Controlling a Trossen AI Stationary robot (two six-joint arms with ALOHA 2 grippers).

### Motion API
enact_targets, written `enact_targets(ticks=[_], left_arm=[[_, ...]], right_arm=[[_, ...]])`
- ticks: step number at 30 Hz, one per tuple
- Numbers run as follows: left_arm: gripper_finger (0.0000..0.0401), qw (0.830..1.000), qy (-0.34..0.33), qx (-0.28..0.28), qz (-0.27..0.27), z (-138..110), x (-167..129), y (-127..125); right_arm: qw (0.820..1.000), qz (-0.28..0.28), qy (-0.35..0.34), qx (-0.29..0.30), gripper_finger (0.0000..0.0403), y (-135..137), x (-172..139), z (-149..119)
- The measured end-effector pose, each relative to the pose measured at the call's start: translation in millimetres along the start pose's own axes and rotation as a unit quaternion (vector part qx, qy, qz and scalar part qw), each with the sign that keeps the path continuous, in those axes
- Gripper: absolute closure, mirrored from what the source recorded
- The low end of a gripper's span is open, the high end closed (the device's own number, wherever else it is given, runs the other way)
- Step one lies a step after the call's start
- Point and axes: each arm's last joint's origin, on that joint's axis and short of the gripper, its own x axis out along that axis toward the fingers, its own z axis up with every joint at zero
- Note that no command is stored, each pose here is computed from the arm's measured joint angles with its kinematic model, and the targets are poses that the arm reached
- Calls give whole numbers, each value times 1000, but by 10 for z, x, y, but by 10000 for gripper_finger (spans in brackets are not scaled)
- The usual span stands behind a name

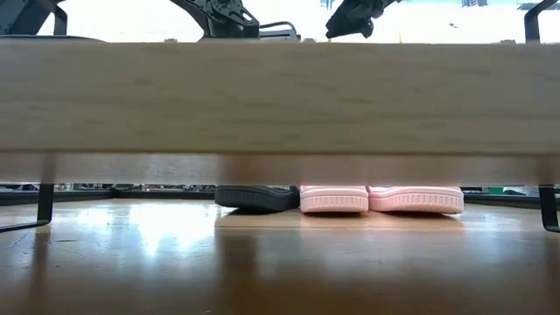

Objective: Pick and place slides into the shelf
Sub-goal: Put the black slide on the shelf

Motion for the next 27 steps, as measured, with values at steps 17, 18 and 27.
enact_targets(ticks=[17,18,27], left_arm=[[260,1000,-18,-18,15,-78,222,49],[260,1000,-20,-19,14,-85,235,49],[261,998,-52,-27,9,-43,244,24]], right_arm=[[1000,0,-4,0,250,-1,0,8],[1000,-1,-5,0,250,-1,0,9],[1000,-1,-5,-1,250,-1,0,11]])
